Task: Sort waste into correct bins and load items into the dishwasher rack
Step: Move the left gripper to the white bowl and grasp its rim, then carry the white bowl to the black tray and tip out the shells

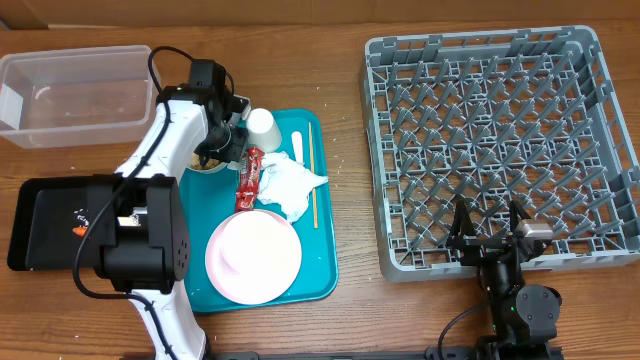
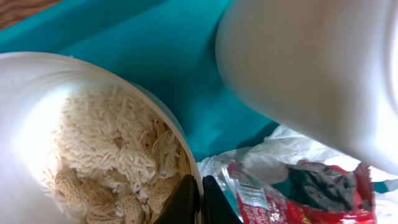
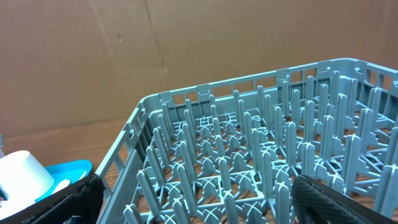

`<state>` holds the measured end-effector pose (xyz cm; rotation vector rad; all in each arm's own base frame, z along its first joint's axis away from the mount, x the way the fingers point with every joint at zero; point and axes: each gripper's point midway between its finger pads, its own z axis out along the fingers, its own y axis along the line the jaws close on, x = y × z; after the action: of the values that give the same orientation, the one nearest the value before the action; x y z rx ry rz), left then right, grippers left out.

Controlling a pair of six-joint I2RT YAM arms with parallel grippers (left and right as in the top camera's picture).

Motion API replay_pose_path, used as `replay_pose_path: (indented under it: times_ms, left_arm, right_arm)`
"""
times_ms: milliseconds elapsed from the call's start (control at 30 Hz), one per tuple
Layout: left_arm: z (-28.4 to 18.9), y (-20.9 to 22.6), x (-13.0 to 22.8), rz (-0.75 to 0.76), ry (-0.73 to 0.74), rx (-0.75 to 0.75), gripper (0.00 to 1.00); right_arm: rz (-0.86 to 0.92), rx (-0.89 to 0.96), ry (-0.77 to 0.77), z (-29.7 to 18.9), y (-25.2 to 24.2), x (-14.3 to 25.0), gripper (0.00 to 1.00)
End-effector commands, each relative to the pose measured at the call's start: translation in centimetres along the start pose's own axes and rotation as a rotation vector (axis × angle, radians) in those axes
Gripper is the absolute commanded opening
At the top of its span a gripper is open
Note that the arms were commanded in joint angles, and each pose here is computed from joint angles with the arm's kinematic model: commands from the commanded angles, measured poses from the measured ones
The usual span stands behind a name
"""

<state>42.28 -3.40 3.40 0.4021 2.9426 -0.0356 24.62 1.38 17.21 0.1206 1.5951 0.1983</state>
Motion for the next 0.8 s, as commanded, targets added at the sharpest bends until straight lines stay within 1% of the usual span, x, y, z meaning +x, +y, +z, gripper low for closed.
replay_pose_path:
  times_ms: [0, 233, 433, 533, 633, 767]
  left_arm:
    - [0.3, 0.2, 0.2, -0.005, 0.012, 0.000, 0.04]
    - [-0.9, 0.4, -0.7, -0.032, -0.006, -0.004, 0.04]
    - [-4.8, 0.6, -2.5, -0.080, -0.030, -0.008, 0.04]
    - [-7.2, 0.7, -3.4, -0.139, -0.045, -0.009, 0.04]
    - [-10.5, 0.5, -3.8, -0.247, -0.053, 0.007, 0.04]
    - [-13.2, 1.0, -3.3, -0.383, -0.042, 0.009, 0.04]
  right_arm:
    - [-0.004, 0.008, -0.006, 0.0, -0.2, 0.1, 1.00]
    - [-0.004, 0.008, -0.006, 0.0, -0.2, 0.1, 1.00]
    - [-0.004, 0.008, -0.006, 0.0, -0.2, 0.1, 1.00]
    - [-0.004, 0.008, -0.006, 0.0, -0.2, 0.1, 1.00]
    - [-0.004, 0.008, -0.006, 0.0, -0.2, 0.1, 1.00]
    - [-0.004, 0.008, -0.006, 0.0, -0.2, 0.1, 1.00]
